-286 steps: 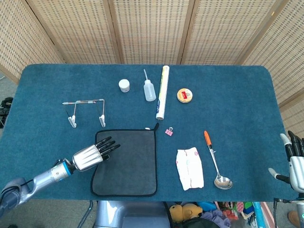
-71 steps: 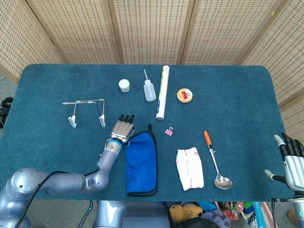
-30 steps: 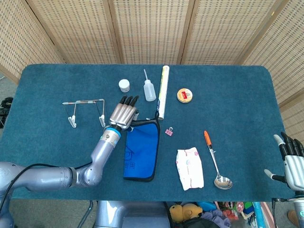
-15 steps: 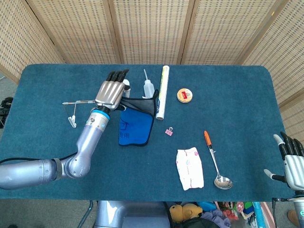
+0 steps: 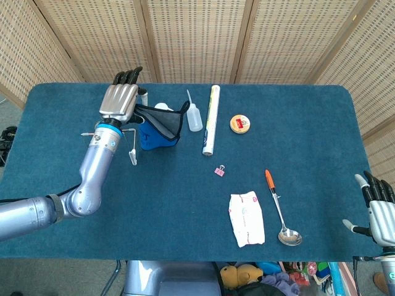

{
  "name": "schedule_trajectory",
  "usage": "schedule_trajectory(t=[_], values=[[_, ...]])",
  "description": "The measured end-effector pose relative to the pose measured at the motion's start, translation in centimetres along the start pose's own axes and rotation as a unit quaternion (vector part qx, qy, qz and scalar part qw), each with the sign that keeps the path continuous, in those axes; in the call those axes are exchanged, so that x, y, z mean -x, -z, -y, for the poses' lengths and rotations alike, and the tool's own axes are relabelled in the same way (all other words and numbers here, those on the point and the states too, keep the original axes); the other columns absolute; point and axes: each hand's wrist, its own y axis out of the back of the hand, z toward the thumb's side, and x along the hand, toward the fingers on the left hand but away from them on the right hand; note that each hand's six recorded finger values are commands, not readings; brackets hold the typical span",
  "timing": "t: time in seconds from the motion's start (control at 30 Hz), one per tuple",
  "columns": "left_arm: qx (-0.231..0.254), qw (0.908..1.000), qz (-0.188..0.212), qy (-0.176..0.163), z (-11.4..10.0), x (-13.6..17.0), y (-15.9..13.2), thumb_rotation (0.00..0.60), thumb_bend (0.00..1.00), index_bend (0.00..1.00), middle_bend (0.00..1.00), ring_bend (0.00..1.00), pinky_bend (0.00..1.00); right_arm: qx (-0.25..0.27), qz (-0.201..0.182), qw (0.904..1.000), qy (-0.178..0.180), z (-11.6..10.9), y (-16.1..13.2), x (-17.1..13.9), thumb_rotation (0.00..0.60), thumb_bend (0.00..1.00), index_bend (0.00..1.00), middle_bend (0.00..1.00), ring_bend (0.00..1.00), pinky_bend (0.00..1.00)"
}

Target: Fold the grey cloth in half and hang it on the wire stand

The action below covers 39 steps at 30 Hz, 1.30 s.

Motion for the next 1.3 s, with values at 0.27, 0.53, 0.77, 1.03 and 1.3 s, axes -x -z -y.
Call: schedule_trajectory(t=[0.27, 0.53, 0.77, 1.03, 1.3], values=[[-0.003, 0.9994, -0.025, -0.024, -2.8, -0.1, 3.1, 0.600, 0.80, 0.84, 0.00, 0.00, 0.00, 0.000, 0.000, 1.0000, 0.000, 0.0, 0.0, 0.0, 0.600, 0.00, 0.00, 0.00, 0.00, 0.00], [-0.008, 0.9982, -0.050, -0.032, -4.7, 1.5, 7.3, 0.600, 0.79, 0.83, 0.00, 0.00, 0.00, 0.002, -0.004, 1.0000, 0.002, -0.2, -0.2, -0.2, 0.600, 0.00, 0.00, 0.00, 0.00, 0.00], [0.002, 0.9978, -0.061, -0.028, -4.5, 2.5, 10.0, 0.600, 0.79, 0.83, 0.00, 0.00, 0.00, 0.003, -0.010, 0.9999, 0.002, -0.2, -0.5, -0.4, 0.600, 0.00, 0.00, 0.00, 0.00, 0.00], [0.021, 0.9969, -0.074, -0.017, -3.5, 3.6, 13.8, 0.600, 0.79, 0.83, 0.00, 0.00, 0.00, 0.002, -0.020, 0.9998, 0.004, -0.2, -0.9, -0.7, 0.600, 0.00, 0.00, 0.00, 0.00, 0.00], [0.029, 0.9965, -0.078, -0.009, -2.8, 4.8, 16.3, 0.600, 0.79, 0.83, 0.00, 0.00, 0.00, 0.004, -0.024, 0.9997, 0.006, -0.4, -1.1, -1.0, 0.600, 0.00, 0.00, 0.00, 0.00, 0.00]])
